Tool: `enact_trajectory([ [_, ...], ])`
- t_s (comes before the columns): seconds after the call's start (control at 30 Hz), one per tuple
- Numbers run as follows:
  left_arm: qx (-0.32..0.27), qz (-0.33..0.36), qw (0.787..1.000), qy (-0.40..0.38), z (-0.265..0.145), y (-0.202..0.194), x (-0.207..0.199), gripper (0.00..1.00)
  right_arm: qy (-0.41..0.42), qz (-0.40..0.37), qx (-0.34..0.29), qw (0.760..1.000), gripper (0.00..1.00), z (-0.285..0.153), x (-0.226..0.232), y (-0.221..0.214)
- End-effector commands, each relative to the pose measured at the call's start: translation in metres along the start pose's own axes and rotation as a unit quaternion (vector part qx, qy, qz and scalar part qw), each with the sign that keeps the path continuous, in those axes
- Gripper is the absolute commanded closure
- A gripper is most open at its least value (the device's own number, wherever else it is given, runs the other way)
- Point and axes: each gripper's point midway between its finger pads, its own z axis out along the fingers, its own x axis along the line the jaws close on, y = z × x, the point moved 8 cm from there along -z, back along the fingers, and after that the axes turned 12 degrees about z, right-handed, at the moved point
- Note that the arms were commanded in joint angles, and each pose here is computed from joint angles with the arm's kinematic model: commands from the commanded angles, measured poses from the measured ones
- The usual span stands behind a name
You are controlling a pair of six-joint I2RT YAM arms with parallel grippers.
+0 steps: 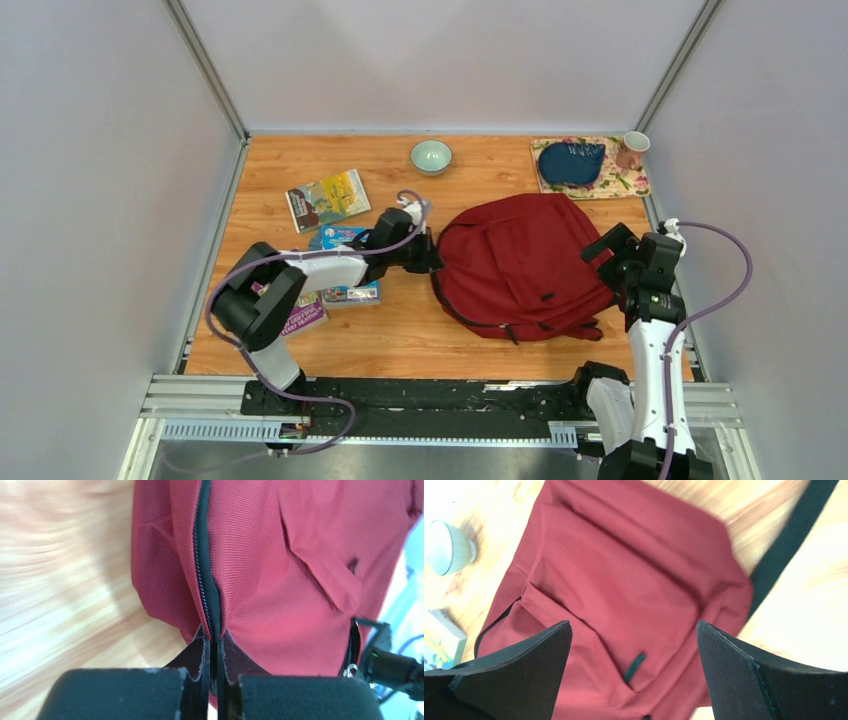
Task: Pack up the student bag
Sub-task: Move the student bag to the center of the board.
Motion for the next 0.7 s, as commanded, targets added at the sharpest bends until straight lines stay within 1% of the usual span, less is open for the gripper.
enact_trajectory([
  [0.0,-0.008,0.043,0.995,0.094,-0.040,0.004,0.039,1.00,0.079,-0.005,0.024,0.997,0.03,-0.004,0.024,0.005],
  [0.07,0.004,0.050,0.994,0.098,-0.050,0.002,0.049,1.00,0.084,0.003,0.040,0.996,0.04,-0.005,0.026,0.002],
  [0.1,0.007,0.066,0.993,0.096,-0.054,0.002,0.052,1.00,0.082,0.008,0.050,0.995,0.04,-0.003,0.026,0.001],
  [0.17,0.026,0.073,0.992,0.096,-0.058,-0.003,0.056,1.00,0.095,0.014,0.081,0.992,0.06,-0.003,0.027,-0.006],
  [0.2,0.032,0.085,0.991,0.099,-0.060,-0.004,0.058,1.00,0.098,0.014,0.100,0.990,0.06,-0.003,0.027,-0.010],
  [0.23,0.032,0.091,0.990,0.108,-0.061,-0.003,0.061,1.00,0.119,0.015,0.140,0.983,0.07,-0.006,0.028,-0.019],
  [0.27,0.032,0.094,0.989,0.113,-0.063,-0.004,0.062,1.00,0.117,0.020,0.171,0.978,0.09,-0.003,0.019,-0.032],
  [0.3,0.038,0.095,0.988,0.118,-0.065,-0.008,0.064,0.99,0.125,0.023,0.189,0.974,0.09,-0.004,0.016,-0.039],
  [0.33,0.044,0.091,0.987,0.122,-0.068,-0.012,0.067,0.91,0.130,0.030,0.213,0.968,0.09,-0.005,0.011,-0.049],
  [0.37,0.043,0.090,0.987,0.123,-0.069,-0.012,0.068,0.84,0.126,0.034,0.221,0.967,0.09,-0.004,0.006,-0.055],
  [0.4,0.042,0.092,0.987,0.123,-0.071,-0.011,0.068,0.74,0.114,0.040,0.230,0.966,0.09,-0.003,-0.006,-0.066],
  [0.43,0.043,0.093,0.987,0.124,-0.073,-0.012,0.067,0.54,0.105,0.043,0.231,0.966,0.09,-0.002,-0.011,-0.071],
  [0.47,0.042,0.094,0.987,0.125,-0.074,-0.011,0.067,0.45,0.103,0.046,0.233,0.966,0.09,-0.003,-0.014,-0.075],
  [0.53,0.034,0.088,0.988,0.126,-0.078,-0.010,0.064,0.30,0.091,0.055,0.237,0.966,0.09,-0.002,-0.023,-0.084],
  [0.63,0.016,0.085,0.989,0.124,-0.087,-0.005,0.058,0.23,0.070,0.060,0.237,0.967,0.09,-0.001,-0.033,-0.093],
  [0.67,0.007,0.085,0.989,0.122,-0.091,-0.002,0.055,0.22,0.071,0.062,0.236,0.967,0.09,0.000,-0.034,-0.094],
])
